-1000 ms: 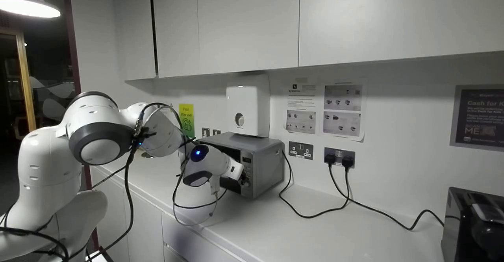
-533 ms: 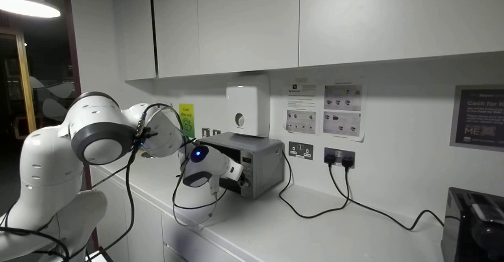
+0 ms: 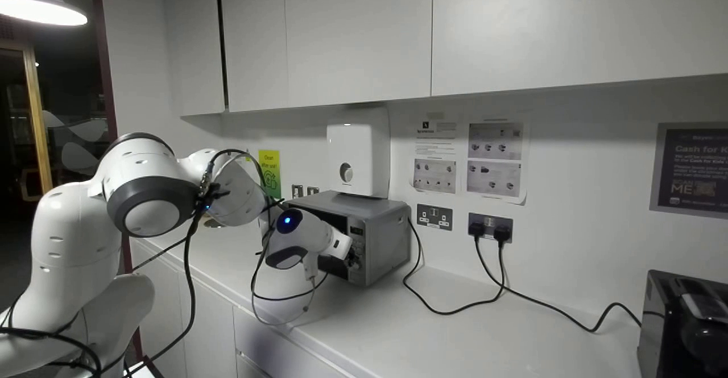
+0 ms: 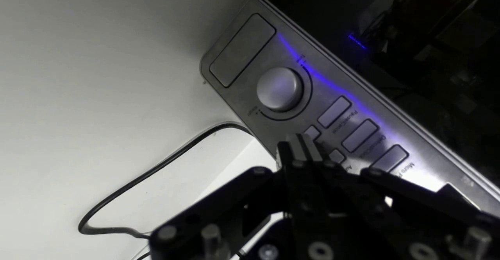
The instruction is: Press a button on the right side of the microwave
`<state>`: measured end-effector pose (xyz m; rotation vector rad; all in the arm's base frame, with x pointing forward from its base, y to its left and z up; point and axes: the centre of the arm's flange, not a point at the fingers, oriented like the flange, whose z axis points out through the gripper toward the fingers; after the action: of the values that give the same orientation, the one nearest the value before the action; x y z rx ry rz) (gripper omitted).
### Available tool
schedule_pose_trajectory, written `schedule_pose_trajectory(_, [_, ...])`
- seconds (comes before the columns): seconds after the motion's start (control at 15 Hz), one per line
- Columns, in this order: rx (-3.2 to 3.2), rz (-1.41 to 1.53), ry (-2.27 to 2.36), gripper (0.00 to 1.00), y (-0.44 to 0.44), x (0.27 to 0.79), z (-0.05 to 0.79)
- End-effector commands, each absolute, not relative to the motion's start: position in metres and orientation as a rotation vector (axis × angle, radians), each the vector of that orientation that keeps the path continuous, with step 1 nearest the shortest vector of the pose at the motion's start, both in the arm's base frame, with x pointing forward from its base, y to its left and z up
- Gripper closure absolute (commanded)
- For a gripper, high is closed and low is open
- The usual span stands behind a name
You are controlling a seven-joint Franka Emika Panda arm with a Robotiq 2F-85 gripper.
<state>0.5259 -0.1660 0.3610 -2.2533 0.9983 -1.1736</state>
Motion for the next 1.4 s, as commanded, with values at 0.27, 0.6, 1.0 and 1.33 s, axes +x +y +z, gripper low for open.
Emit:
schedule_pose_trajectory(0.27, [-2.239, -1.203, 1.004, 1.0, -0.1571, 0.5337, 0.3415])
schedule_pose_trajectory(0.6, [-2.24, -1.201, 1.006, 1.0, -0.1553, 0.5347, 0.3389])
schedule_pose_trajectory(1.0, [-2.237, -1.203, 1.005, 1.0, -0.1509, 0.5386, 0.3385])
schedule_pose_trajectory(1.33, [-2.245, -1.209, 0.997, 1.0, -0.1515, 0.54, 0.3365])
